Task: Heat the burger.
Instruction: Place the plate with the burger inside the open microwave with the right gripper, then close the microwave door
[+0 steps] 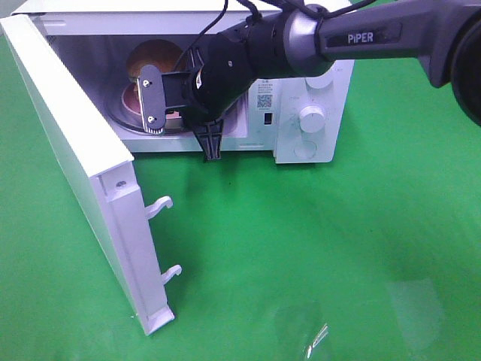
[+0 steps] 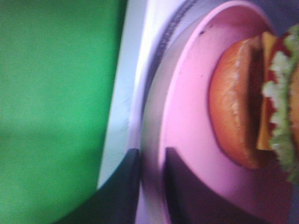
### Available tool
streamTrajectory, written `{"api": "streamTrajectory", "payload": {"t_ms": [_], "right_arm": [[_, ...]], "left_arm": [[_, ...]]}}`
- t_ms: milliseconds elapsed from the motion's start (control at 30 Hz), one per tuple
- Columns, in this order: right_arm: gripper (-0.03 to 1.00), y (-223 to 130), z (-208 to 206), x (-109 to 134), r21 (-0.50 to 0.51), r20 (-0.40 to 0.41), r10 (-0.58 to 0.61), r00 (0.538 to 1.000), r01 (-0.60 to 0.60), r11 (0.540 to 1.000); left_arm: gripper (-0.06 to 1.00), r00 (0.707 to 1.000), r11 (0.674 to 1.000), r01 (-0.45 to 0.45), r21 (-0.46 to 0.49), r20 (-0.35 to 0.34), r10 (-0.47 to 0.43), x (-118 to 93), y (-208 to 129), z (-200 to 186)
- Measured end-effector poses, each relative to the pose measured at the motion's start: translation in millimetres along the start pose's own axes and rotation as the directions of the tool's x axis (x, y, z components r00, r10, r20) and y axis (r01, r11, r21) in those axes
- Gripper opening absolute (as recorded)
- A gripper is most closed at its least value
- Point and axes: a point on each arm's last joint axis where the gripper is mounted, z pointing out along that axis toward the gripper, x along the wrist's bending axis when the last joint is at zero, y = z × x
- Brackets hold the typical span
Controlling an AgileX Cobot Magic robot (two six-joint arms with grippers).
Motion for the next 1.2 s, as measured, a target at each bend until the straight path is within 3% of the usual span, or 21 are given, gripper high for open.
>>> {"api": "streamTrajectory", "payload": {"t_ms": [200,633,867,1067,1200], "right_arm": [[0.34,0,0,-1,-0.005,0.012,0.029,1.0,-0.029,1.0],[0.38,0,0,-1,0.0,0.004,0.043,0.999,-0.043,0.999],[0.46,1,-6,-3,0.006,-0.008,0.042,0.999,-0.042,0.999],[0.61,14,-20,-4,0.009,-0.049,0.035,0.998,-0.034,0.999],[0.64,21,-28,-5,-0.007,-0.051,0.048,0.998,-0.049,0.999]], "left_arm": [[0.89,1.0,1.0,0.0,0.0,0.0,0.0,0,0,0],[0.89,1.0,1.0,0.0,0.0,0.0,0.0,0,0,0],[0.89,1.0,1.0,0.0,0.0,0.0,0.0,0,0,0],[0.89,1.0,1.0,0.0,0.0,0.0,0.0,0,0,0],[0.89,1.0,1.0,0.0,0.0,0.0,0.0,0,0,0]]}}
